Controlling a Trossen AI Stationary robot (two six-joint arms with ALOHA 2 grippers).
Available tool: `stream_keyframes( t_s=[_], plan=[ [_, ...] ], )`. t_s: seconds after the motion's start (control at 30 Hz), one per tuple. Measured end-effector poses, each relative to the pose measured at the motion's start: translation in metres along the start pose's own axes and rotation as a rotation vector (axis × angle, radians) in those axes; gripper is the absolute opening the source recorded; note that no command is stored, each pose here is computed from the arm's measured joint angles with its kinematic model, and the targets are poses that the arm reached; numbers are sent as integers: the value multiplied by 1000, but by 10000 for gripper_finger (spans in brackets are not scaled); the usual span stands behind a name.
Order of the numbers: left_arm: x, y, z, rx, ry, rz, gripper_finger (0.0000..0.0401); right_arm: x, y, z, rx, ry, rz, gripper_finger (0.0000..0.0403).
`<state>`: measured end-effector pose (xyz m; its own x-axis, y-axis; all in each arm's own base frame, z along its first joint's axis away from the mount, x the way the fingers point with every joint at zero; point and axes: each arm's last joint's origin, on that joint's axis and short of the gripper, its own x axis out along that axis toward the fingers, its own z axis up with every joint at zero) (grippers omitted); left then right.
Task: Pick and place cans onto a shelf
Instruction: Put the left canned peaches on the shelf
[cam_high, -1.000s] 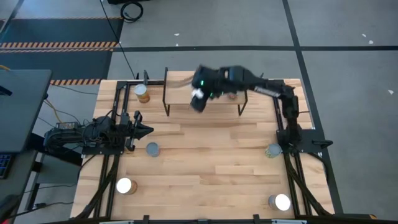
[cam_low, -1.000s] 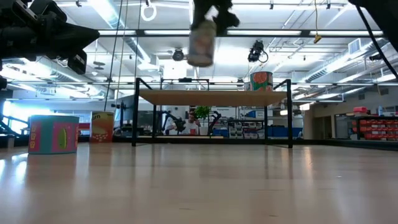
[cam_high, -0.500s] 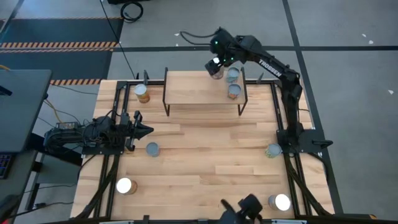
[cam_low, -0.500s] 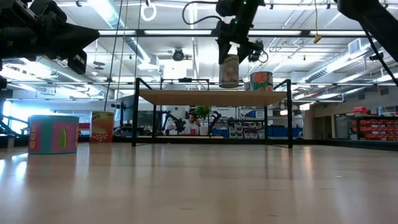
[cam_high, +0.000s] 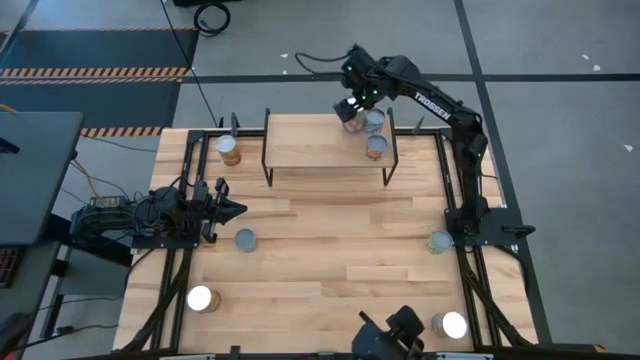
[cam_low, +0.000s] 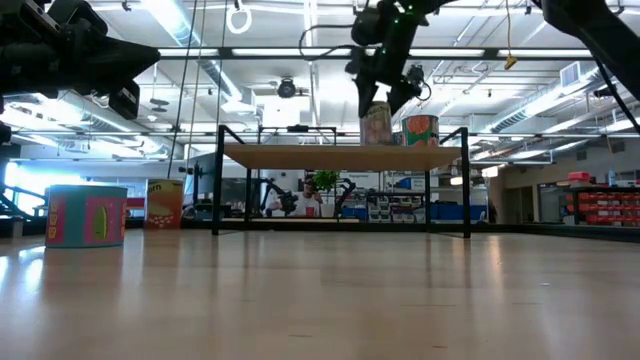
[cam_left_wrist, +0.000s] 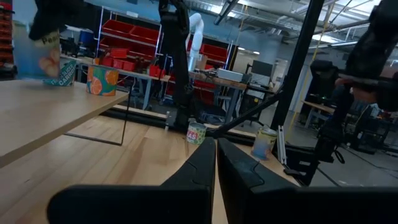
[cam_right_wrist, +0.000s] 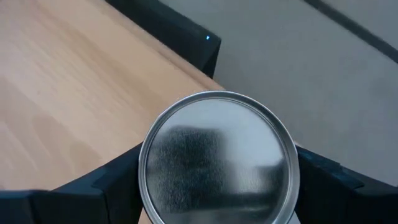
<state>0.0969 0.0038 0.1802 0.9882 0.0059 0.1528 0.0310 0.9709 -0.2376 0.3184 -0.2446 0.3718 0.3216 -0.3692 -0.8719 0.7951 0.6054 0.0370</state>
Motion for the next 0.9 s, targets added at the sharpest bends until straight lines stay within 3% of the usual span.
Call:
stream_keyframes(
  t_s=[0.17,0.4,0.67,0.9],
  plan=[
    [0,0,0,0,0,0,23,12,13,0,-22,-48,19,323],
    [0,0,0,0,0,0,23,23,10,1,-7,-63,7,324],
    [0,0,0,0,0,0,23,28,8,1,-12,-68,9,358],
    [0,0,0,0,0,0,23,9,11,10,-31,-150,-13,366]
  ],
)
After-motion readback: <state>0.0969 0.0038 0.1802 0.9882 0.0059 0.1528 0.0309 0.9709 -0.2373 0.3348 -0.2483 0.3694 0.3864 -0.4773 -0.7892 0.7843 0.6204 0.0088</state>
